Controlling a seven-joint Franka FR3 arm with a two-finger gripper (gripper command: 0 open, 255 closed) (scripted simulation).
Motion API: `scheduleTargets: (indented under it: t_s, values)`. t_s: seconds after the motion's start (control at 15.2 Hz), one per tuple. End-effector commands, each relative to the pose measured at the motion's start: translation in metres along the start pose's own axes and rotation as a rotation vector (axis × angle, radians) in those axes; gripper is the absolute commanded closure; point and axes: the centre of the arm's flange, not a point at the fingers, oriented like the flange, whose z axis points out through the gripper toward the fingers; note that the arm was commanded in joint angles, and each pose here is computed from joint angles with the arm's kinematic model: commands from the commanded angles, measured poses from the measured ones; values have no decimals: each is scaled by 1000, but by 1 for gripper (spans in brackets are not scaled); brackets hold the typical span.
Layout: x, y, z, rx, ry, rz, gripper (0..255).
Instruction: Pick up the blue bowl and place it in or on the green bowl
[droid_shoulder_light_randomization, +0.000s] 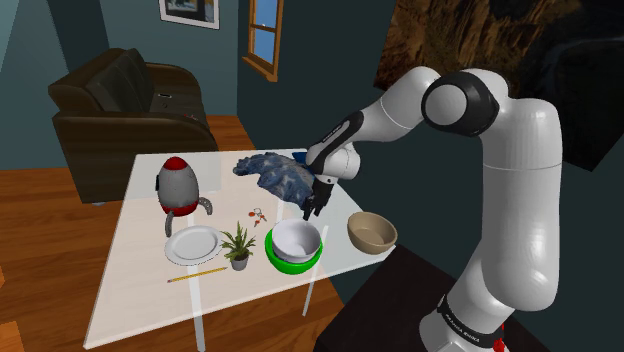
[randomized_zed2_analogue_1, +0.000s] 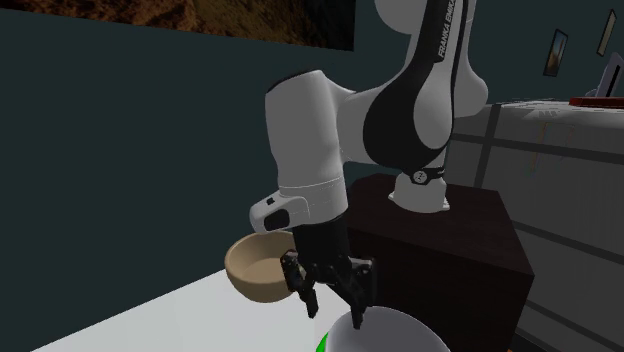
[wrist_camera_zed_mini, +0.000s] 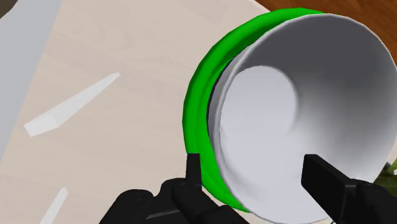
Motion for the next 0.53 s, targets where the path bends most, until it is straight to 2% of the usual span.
scheduleTargets:
  t_s: [0.0, 0.2, 0.46]
  values:
    - [0, 0, 0, 0, 0, 0, 0]
    - [0, 0, 0, 0, 0, 0, 0]
    - [0, 0, -50, 0, 0, 0, 0]
